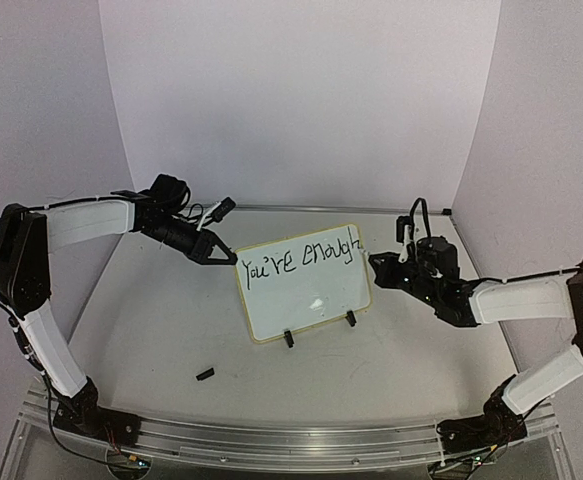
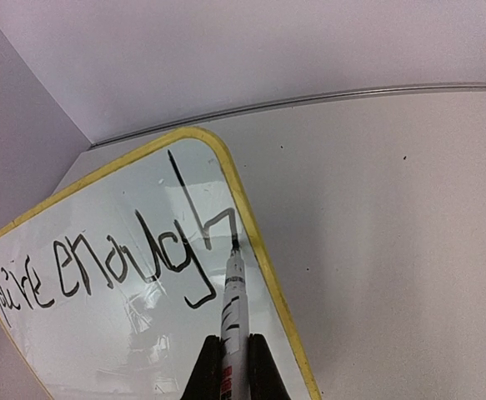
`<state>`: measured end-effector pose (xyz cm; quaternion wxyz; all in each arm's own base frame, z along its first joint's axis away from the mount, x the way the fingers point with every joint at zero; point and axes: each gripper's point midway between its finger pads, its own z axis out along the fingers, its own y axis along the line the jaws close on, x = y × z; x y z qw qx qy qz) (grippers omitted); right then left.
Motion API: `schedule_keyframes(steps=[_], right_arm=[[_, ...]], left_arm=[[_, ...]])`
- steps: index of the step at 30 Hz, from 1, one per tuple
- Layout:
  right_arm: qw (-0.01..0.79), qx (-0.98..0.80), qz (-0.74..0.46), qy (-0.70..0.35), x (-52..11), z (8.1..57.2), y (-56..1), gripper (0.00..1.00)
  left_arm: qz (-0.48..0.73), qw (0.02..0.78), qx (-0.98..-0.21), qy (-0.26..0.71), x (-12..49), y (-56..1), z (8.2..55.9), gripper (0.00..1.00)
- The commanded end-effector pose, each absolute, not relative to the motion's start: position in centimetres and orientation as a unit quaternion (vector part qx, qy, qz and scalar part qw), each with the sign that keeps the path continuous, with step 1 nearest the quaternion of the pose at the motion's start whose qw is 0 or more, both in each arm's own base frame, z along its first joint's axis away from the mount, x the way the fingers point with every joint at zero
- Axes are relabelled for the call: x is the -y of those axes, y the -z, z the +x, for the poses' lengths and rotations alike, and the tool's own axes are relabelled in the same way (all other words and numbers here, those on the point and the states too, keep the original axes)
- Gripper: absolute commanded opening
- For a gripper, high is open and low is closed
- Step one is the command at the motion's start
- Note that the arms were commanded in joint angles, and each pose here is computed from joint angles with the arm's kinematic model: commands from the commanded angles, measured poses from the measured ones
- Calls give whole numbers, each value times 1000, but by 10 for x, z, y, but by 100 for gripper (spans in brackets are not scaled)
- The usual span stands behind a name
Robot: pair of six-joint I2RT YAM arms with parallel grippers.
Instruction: Write a sentence on the whiteboard
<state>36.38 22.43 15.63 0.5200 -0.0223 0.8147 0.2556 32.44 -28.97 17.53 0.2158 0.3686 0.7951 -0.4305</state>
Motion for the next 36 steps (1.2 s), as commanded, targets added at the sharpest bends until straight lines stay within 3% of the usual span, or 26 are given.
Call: schedule_keyframes(steps=[1,36], right_arm=[[532,-804,-18,-265,-219,358,-172,0],[520,-808,-19,-277,-222,353,-162,0]], left_arm=[[395,227,-796,399,293,-173,325,0],[396,227,-796,396,293,-173,324,0]])
